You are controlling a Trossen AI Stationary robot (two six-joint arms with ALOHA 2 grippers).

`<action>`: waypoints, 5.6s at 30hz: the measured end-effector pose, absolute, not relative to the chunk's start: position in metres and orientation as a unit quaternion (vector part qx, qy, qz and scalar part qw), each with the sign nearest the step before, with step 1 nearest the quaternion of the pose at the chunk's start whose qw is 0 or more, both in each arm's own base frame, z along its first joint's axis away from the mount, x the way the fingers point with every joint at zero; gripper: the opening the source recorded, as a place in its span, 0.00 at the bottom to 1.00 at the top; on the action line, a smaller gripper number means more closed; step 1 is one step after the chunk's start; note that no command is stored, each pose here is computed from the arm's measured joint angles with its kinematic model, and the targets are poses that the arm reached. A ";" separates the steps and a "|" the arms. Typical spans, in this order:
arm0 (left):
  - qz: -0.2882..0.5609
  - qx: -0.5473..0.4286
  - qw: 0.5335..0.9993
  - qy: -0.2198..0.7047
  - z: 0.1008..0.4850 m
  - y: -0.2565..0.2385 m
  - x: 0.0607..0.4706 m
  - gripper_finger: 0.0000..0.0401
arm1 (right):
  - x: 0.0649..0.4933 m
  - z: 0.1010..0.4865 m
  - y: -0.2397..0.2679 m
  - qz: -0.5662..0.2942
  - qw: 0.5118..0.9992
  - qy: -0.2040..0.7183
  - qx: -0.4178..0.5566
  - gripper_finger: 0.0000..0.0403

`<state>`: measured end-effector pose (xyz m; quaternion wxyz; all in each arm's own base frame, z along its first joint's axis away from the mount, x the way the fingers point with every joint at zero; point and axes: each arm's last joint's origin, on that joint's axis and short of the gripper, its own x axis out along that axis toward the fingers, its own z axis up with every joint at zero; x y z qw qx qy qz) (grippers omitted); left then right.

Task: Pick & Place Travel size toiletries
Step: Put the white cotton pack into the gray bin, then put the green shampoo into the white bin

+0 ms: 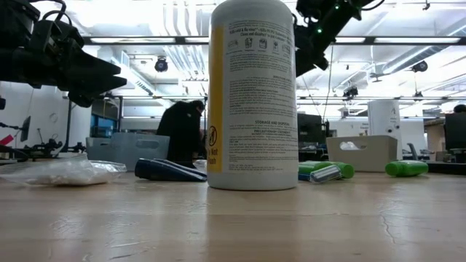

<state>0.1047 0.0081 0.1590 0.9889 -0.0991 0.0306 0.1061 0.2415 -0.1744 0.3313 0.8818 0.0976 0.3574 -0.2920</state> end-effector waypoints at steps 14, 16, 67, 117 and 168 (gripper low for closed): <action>0.106 -0.099 0.989 0.031 0.159 0.008 0.105 0.49 | 0.192 0.332 -0.171 -0.327 0.869 0.361 0.092 0.02; 0.106 -0.099 0.989 0.031 0.159 0.008 0.105 0.49 | 0.184 0.325 -0.169 -0.333 0.865 0.364 0.095 0.02; 0.106 -0.099 0.989 0.031 0.159 0.008 0.105 0.49 | 0.142 0.184 -0.163 -0.382 0.785 0.483 0.073 0.03; 0.106 -0.099 0.989 0.031 0.159 0.008 0.105 0.49 | 0.162 0.316 -0.177 -0.356 0.846 0.372 0.141 0.59; 0.106 -0.099 0.989 0.031 0.159 0.008 0.105 0.49 | 0.193 0.253 -0.075 0.052 0.835 0.536 0.109 0.33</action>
